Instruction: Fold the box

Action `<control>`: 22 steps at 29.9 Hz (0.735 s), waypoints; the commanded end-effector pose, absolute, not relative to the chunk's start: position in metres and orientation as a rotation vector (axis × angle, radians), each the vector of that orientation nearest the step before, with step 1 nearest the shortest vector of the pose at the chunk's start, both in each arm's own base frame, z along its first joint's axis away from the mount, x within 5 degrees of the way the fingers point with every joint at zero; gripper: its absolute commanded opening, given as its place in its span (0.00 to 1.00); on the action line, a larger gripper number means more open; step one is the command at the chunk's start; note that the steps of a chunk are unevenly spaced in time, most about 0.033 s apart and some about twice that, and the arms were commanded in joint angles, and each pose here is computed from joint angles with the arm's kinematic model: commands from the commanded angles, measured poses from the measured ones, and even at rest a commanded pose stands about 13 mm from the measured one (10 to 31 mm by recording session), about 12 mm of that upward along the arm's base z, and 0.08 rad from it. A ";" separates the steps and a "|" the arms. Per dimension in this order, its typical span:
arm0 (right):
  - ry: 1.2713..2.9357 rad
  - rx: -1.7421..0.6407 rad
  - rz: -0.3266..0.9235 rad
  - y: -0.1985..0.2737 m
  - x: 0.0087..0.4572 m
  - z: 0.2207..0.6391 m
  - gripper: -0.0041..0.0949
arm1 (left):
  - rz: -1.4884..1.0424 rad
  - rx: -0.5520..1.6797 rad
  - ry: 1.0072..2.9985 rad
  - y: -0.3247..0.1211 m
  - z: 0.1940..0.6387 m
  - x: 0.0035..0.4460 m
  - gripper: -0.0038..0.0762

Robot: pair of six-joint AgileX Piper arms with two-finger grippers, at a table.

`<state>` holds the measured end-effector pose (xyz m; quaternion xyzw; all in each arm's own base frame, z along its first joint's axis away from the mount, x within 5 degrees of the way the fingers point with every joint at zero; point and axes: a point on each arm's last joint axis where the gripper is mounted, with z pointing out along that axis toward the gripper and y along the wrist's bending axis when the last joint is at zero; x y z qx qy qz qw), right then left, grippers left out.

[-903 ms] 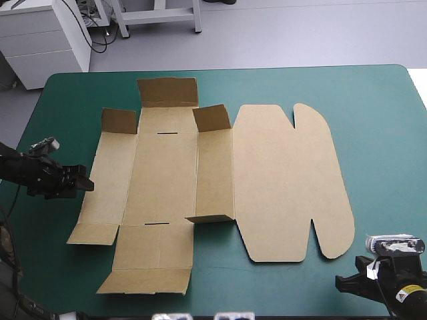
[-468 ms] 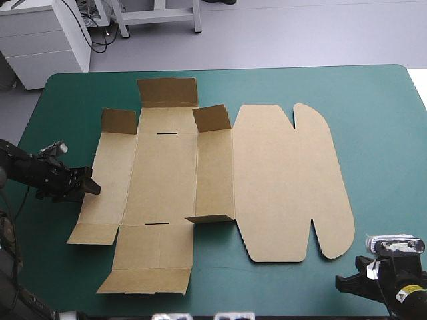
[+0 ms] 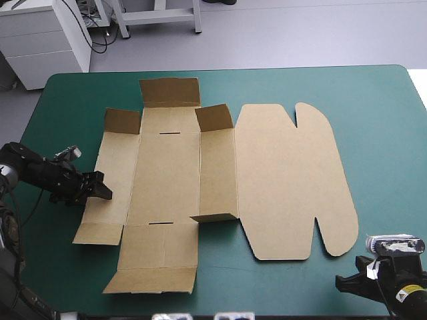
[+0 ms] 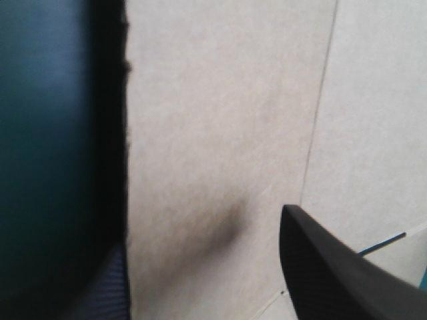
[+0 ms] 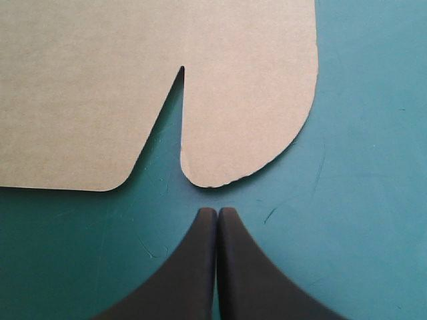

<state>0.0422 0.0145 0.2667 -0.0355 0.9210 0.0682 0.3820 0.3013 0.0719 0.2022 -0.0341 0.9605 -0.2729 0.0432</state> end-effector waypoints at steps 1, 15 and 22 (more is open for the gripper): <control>2.281 -0.096 0.172 0.015 0.046 0.277 0.03 | -1.038 -0.044 2.901 0.047 0.212 0.300 0.58; 2.281 -0.096 0.172 0.015 0.046 0.277 0.03 | -1.064 -0.003 2.820 0.033 0.214 0.310 0.46; 2.281 -0.096 0.172 0.015 0.046 0.277 0.03 | -0.994 -0.005 2.775 0.036 0.218 0.318 0.04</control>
